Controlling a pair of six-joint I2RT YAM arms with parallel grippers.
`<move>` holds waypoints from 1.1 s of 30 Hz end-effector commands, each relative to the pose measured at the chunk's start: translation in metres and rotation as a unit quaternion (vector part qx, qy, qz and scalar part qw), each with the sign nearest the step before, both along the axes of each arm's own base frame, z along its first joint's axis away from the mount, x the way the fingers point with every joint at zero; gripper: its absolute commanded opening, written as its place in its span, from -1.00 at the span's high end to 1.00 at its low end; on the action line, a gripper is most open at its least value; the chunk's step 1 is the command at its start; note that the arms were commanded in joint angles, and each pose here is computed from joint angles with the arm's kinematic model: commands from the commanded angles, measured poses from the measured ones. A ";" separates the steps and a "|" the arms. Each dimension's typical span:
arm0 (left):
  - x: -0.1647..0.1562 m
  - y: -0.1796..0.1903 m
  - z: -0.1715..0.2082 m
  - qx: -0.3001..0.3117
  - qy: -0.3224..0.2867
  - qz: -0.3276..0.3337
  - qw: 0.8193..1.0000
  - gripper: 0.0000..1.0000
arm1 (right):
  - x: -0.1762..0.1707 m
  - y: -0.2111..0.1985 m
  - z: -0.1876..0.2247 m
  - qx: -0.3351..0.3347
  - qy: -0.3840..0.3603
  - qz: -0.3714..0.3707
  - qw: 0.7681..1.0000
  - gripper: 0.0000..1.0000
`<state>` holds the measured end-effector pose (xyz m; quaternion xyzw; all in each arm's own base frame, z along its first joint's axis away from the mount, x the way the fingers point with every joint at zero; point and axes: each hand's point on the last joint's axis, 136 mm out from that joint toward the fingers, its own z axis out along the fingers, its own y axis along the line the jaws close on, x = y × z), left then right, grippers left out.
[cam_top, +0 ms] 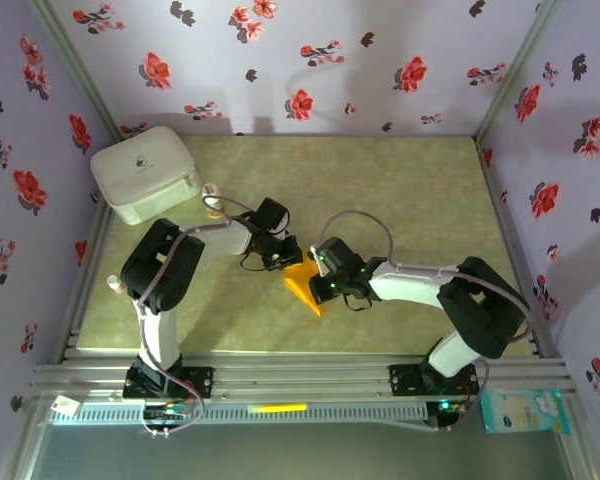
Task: Fold a paper plane with a square sheet of paper (pick it up from the middle)
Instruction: Third fold the triangle at the center of the table.
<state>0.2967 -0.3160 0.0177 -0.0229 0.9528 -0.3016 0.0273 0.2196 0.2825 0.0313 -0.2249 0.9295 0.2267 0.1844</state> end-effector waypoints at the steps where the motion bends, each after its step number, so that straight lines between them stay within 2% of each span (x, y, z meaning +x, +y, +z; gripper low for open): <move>1: -0.013 0.009 -0.013 0.028 0.016 0.000 0.999 0.75 | 0.007 0.002 0.001 -0.007 -0.001 -0.001 1.000 1.00; 33: -0.014 0.010 -0.015 0.028 0.017 0.002 0.999 0.75 | 0.010 0.000 -0.007 -0.022 -0.001 -0.008 1.000 1.00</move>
